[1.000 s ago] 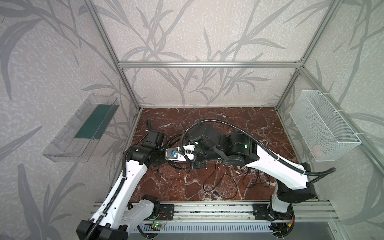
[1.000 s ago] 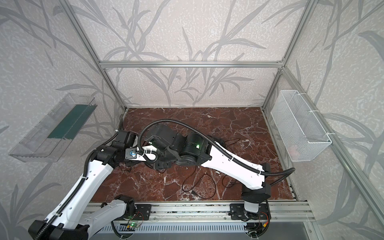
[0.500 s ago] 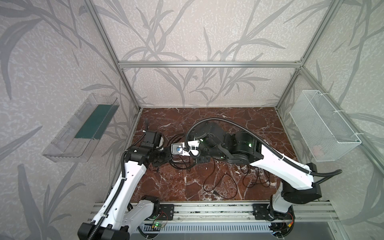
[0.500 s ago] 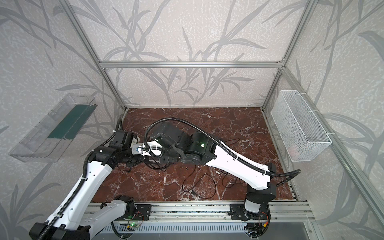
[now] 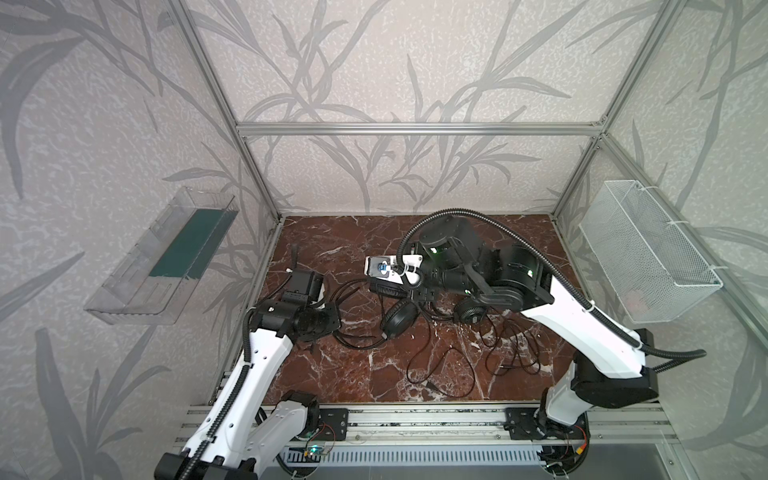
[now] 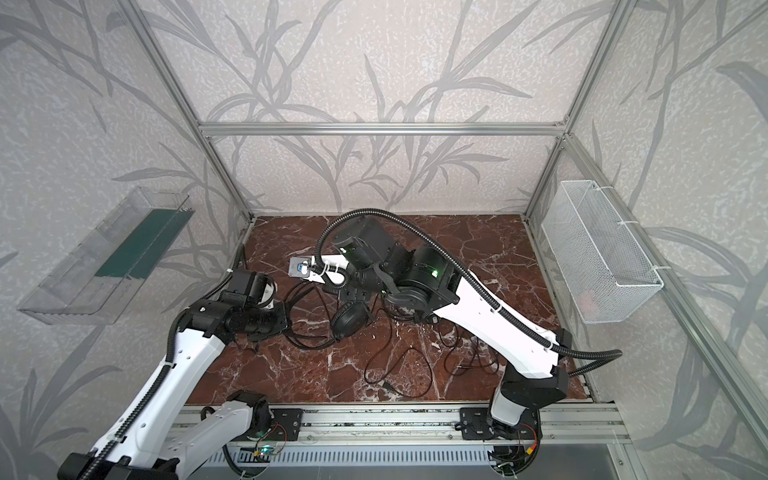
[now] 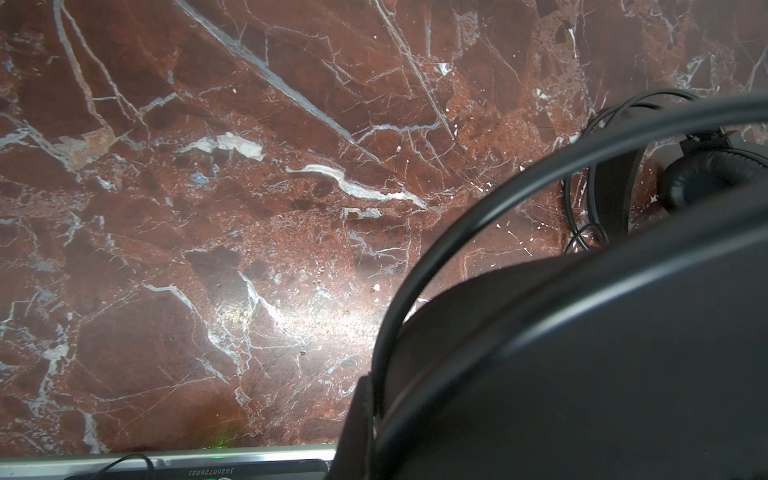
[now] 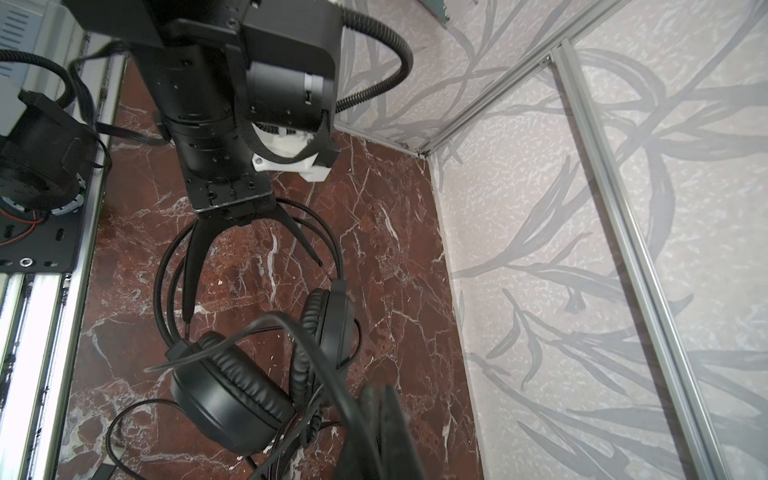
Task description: Wrap the headphones
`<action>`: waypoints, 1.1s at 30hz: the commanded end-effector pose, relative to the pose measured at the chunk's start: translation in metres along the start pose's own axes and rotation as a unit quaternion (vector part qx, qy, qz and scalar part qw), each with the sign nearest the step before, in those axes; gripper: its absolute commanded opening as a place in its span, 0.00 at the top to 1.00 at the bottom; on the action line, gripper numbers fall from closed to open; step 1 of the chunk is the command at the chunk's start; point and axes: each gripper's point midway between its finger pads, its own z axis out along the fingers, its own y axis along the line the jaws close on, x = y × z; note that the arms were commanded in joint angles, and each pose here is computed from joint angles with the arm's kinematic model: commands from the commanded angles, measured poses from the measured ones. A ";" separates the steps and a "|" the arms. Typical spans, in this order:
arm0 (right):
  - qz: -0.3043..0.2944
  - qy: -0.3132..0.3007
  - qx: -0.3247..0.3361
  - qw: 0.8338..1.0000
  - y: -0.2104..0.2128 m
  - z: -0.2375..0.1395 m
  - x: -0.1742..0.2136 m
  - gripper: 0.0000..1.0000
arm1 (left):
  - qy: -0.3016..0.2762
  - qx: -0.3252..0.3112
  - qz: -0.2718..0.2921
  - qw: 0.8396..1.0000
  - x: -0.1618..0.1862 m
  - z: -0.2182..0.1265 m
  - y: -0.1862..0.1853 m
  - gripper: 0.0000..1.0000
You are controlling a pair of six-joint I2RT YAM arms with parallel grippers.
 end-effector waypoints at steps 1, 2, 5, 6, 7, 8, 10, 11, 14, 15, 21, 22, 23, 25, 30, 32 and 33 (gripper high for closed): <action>0.005 -0.022 -0.013 1.000 -0.003 0.014 -0.017 1.00 | -0.013 0.042 0.019 0.999 -0.003 -0.007 -0.017 1.00; 0.005 -0.030 -0.018 0.999 -0.003 0.016 -0.022 1.00 | -0.012 0.042 0.018 0.999 -0.002 -0.007 -0.018 1.00; 0.007 -0.043 -0.034 0.998 0.001 0.026 -0.032 1.00 | -0.012 0.040 0.012 0.999 -0.001 -0.006 -0.018 1.00; 0.008 -0.044 -0.041 0.998 0.004 0.028 -0.035 1.00 | -0.012 0.042 0.010 0.999 -0.001 -0.006 -0.019 1.00; 0.009 -0.045 -0.047 0.998 0.007 0.031 -0.037 1.00 | -0.012 0.042 0.008 0.999 -0.001 -0.006 -0.019 1.00; 0.010 -0.043 -0.052 0.998 0.010 0.034 -0.037 1.00 | -0.012 0.038 0.003 0.999 -0.001 -0.006 -0.018 1.00; 0.006 -0.036 -0.062 0.997 0.019 0.037 -0.036 1.00 | -0.011 0.037 -0.002 0.999 -0.003 -0.006 -0.018 1.00; -0.002 -0.032 -0.062 0.998 0.023 0.039 -0.036 1.00 | -0.009 0.037 -0.002 0.999 -0.003 -0.005 -0.019 1.00; -0.015 -0.030 -0.047 0.998 0.023 0.039 -0.039 1.00 | -0.003 0.041 0.000 0.999 -0.003 -0.003 -0.022 1.00; -0.014 -0.034 -0.044 0.998 0.021 0.038 -0.041 1.00 | -0.002 0.038 -0.001 0.999 -0.003 -0.001 -0.021 1.00; 0.009 -0.065 -0.047 0.997 0.019 0.027 -0.060 1.00 | 0.008 0.031 -0.007 0.999 0.000 0.005 -0.019 1.00; 0.005 -0.064 -0.046 0.997 0.021 0.027 -0.061 1.00 | 0.007 0.033 -0.007 0.999 -0.001 0.004 -0.020 1.00; 0.002 -0.060 -0.041 0.997 0.019 0.028 -0.059 1.00 | 0.005 0.034 -0.006 0.999 0.000 0.004 -0.020 1.00; -0.003 -0.051 -0.027 0.998 0.016 0.034 -0.056 1.00 | 0.003 0.028 -0.004 1.000 0.000 0.003 -0.018 1.00; 0.006 -0.059 -0.039 0.997 0.021 0.034 -0.061 1.00 | 0.010 0.031 -0.001 0.999 0.000 0.005 -0.021 1.00; 0.002 -0.048 -0.020 0.999 0.016 0.040 -0.059 1.00 | 0.008 0.035 0.000 0.999 -0.001 0.005 -0.023 1.00; -0.001 -0.042 -0.014 0.999 0.016 0.043 -0.058 1.00 | 0.008 0.036 0.001 0.999 -0.002 0.004 -0.024 1.00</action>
